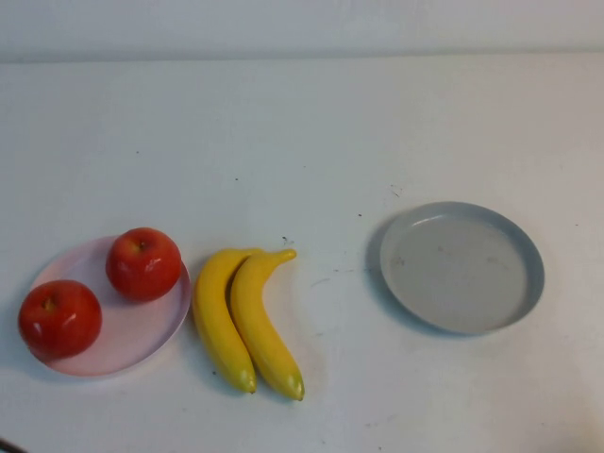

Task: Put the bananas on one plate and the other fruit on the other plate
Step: Put another type of fruit in the right plate

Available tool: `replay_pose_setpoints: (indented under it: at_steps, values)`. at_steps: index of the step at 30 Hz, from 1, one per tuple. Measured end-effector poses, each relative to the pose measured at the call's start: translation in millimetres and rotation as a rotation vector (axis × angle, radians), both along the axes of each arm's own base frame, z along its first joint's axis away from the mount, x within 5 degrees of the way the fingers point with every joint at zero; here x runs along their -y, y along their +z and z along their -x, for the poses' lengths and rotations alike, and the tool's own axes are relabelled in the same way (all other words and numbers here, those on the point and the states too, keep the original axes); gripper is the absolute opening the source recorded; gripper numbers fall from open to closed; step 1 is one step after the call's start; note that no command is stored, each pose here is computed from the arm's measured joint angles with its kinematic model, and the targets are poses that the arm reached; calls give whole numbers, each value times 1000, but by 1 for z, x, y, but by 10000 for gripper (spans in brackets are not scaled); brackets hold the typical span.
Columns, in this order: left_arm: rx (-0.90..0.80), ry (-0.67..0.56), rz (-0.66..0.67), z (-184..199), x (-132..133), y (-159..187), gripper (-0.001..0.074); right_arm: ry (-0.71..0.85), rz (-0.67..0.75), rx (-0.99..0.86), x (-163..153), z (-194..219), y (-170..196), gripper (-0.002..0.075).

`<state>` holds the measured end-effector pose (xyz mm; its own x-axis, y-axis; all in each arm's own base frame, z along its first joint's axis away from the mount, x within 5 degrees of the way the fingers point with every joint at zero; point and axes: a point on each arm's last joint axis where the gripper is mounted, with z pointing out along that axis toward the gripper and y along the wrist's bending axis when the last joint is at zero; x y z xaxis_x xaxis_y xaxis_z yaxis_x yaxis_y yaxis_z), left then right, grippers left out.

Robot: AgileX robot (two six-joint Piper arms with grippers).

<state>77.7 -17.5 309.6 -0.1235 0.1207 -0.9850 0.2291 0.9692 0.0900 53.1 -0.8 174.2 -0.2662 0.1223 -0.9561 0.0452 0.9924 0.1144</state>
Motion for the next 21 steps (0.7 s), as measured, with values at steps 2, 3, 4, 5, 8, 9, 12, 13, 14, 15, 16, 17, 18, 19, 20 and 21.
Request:
replay_pose_setpoints:
  at_steps: [2,3,4,5,8,9,12,13,14,15,16,17,18,19,20,21]
  values:
    - [57,9,10,10,-3,-16,3,0,0,0,0,0,0,-17]
    - [92,18,17,15,-4,-24,3,0,0,0,0,0,0,-17]
    - [123,29,23,19,-6,-29,3,0,0,0,0,0,0,-17]
    - [151,45,27,24,-8,-37,3,0,0,0,0,0,0,-17]
    - [203,101,34,31,-11,-58,3,0,0,0,0,0,0,-17]
    - [192,119,38,30,-12,-66,3,0,0,-1,0,0,0,-17]
    - [146,157,55,26,-14,-85,2,0,0,-1,0,0,0,-17]
    - [134,164,57,26,-14,-89,2,0,0,-1,0,0,0,-17]
    - [120,169,60,25,-14,-93,2,0,0,-1,0,0,0,-17]
    - [106,172,60,24,-14,-99,2,0,0,-1,0,0,0,-17]
    - [93,173,59,23,-14,-104,2,0,0,-1,0,0,0,-17]
    - [79,173,57,23,-14,-109,2,0,0,-1,0,0,0,-17]
    - [63,175,57,22,-14,-114,2,0,0,-1,0,0,0,-17]
    - [40,175,57,22,-14,-119,2,0,0,-1,0,0,0,-17]
    - [21,175,59,22,-14,-121,2,0,0,-1,0,0,0,-17]
    - [-6,175,54,22,-14,-124,2,0,0,-1,0,0,0,-17]
